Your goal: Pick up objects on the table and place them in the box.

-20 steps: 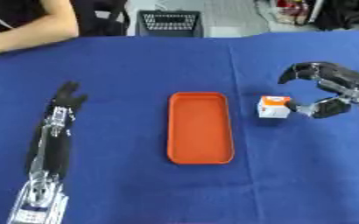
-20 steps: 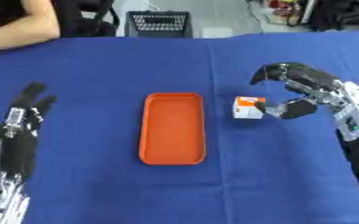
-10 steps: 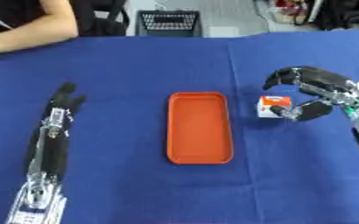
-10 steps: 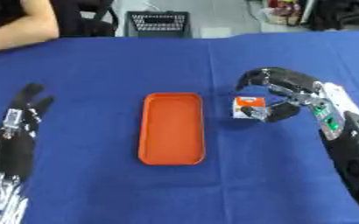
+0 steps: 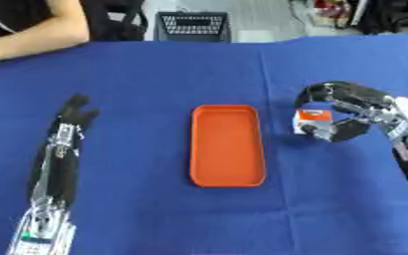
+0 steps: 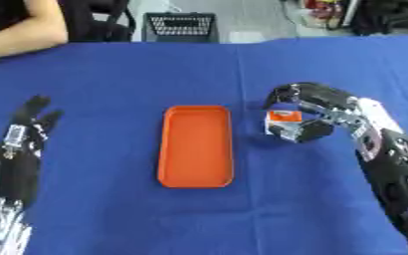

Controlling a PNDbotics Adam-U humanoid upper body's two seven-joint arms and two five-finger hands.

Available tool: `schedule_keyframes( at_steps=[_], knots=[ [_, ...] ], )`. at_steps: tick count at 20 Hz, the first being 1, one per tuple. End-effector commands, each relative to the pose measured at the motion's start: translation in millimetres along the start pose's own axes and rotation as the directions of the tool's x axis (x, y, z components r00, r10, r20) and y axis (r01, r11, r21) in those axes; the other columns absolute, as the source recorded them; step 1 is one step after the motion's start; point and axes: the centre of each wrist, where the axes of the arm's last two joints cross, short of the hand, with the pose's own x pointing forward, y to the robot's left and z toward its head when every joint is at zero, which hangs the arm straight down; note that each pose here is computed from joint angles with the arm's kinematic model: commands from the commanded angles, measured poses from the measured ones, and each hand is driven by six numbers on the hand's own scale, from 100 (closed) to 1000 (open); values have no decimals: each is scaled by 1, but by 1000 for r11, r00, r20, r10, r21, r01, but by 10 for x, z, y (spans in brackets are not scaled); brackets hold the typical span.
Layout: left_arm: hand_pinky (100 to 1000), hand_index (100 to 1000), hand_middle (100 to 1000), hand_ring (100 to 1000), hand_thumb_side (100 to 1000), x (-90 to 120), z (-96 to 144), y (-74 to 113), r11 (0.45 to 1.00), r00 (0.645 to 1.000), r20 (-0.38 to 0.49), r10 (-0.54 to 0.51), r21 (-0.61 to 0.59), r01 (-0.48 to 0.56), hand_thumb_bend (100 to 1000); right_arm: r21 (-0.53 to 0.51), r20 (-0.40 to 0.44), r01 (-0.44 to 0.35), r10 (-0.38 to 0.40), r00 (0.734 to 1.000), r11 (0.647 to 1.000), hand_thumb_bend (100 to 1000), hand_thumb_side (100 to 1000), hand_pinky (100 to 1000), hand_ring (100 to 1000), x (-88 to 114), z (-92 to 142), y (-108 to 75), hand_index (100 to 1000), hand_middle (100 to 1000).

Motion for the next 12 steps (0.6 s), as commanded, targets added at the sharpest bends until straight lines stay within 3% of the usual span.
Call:
schedule_keyframes(
  at_steps=[1, 12],
  knots=[
    [1000, 999, 953, 899, 1000, 42, -30, -11, 1000, 1000, 21, 4, -8, -3, 306, 64, 76, -70, 65, 995, 995, 290, 663, 787, 755, -48, -4, -181, 808, 734],
    [1000, 998, 956, 900, 1000, 42, -29, -16, 1000, 1000, 20, 5, -11, -5, 304, 64, 44, -70, 67, 997, 996, 290, 662, 786, 756, -110, 40, -157, 809, 735]
  ],
)
